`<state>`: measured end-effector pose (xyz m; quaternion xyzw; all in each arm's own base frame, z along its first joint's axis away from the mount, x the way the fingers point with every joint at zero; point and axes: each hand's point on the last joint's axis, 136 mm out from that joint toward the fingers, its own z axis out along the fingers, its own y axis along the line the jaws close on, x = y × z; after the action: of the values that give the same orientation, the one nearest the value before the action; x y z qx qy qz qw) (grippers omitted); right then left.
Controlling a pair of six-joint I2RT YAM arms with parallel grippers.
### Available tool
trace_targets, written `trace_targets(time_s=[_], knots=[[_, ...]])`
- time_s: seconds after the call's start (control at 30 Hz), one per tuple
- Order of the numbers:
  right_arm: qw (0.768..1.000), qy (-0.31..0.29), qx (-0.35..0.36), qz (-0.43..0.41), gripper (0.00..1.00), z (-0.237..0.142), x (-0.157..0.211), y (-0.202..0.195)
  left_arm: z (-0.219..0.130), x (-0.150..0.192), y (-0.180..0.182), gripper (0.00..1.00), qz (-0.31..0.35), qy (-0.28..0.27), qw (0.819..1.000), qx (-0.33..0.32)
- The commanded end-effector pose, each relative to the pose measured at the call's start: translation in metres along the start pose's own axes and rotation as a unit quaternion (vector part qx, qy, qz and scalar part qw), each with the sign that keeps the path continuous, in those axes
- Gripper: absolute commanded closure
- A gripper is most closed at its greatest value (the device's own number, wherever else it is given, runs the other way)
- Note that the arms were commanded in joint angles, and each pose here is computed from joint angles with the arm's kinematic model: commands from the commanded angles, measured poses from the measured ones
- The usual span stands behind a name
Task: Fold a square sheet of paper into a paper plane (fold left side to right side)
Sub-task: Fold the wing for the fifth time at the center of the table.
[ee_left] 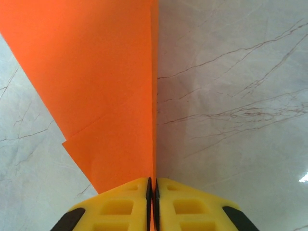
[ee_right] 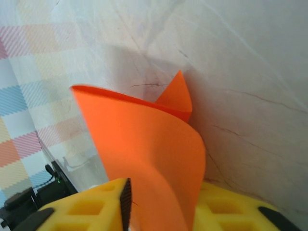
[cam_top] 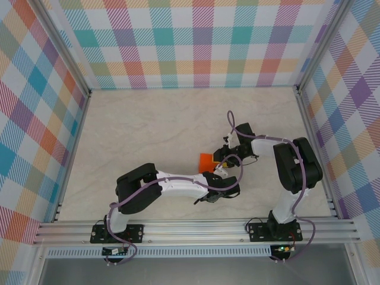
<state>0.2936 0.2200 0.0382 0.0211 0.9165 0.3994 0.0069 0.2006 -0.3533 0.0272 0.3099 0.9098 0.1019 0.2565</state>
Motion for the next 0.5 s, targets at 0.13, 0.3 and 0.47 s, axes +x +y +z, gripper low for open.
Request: trace_targets(time_s=[0.13, 0.3, 0.47], knots=[[0.992, -0.114, 0.043, -0.023, 0.45, -0.071, -0.013, 0.015, -0.005, -0.002, 0.004, 0.89, -0.041, -0.002, 0.998, 0.037], [0.981, -0.176, 0.079, -0.021, 0.34, -0.116, 0.001, 0.004, -0.008, -0.008, 0.004, 0.91, -0.084, -0.012, 0.992, 0.091], [0.979, -0.177, 0.098, -0.026, 0.28, -0.124, 0.026, -0.013, -0.016, -0.016, 0.010, 0.91, -0.121, -0.022, 0.983, 0.138]])
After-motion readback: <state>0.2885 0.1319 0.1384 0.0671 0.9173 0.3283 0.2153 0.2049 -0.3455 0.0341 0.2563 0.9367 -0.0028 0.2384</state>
